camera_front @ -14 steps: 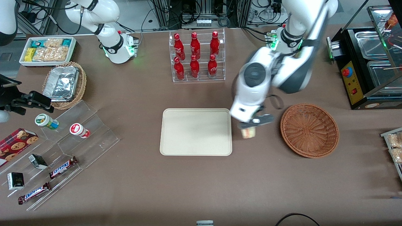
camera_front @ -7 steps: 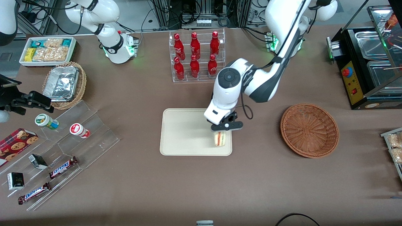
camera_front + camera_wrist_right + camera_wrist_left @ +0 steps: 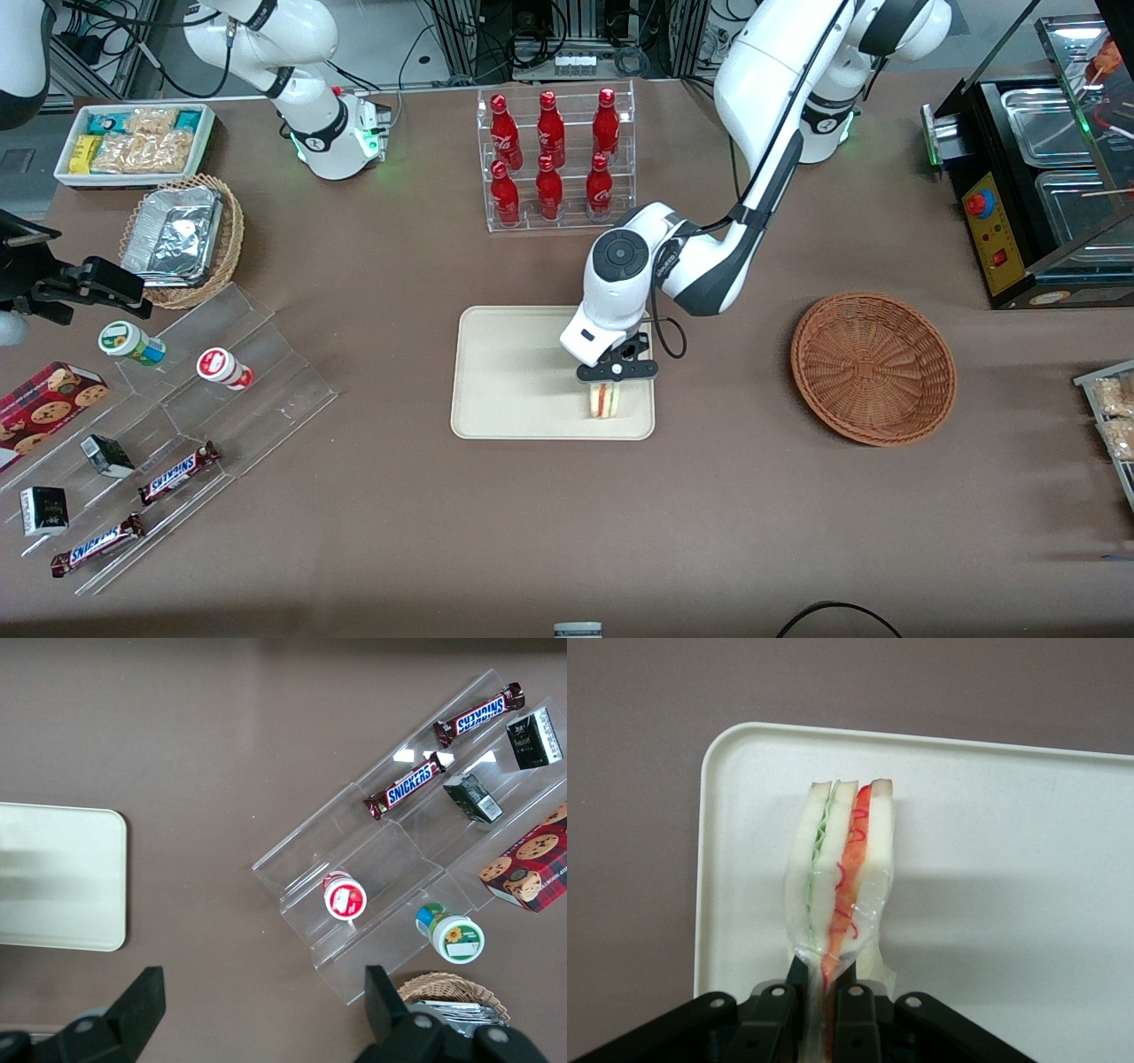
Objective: Place sandwich from basket to tray
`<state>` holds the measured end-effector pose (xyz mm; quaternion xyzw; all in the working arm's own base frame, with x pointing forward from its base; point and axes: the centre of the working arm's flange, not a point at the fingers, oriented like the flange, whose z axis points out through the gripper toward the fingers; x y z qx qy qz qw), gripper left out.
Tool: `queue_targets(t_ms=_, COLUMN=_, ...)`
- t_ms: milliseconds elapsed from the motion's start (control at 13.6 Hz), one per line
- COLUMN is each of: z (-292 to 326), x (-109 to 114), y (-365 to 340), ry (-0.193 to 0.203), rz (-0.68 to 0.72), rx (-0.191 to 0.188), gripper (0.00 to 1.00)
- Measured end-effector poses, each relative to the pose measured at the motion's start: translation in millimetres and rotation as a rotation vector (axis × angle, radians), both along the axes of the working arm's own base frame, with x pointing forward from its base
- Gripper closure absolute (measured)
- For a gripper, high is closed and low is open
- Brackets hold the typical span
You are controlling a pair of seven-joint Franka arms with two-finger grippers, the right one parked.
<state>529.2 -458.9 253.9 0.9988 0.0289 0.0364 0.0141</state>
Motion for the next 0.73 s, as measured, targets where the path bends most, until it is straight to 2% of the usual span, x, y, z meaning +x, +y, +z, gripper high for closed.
queue_targets(t_ms=440, z=-16.2, x=-10.4, y=-7.0, ry=0.009, rz=-0.035, rx=0.034, gripper=0.82)
queue_targets(t_ms=514, z=-15.7, x=-11.2, y=-8.4, ry=0.007, rz=-0.039, rx=0.034, gripper=0.77)
queue_targets(t_ms=734, z=-13.4, x=-9.6, y=-8.6, ry=0.003, rz=-0.036, rx=0.032, gripper=0.45)
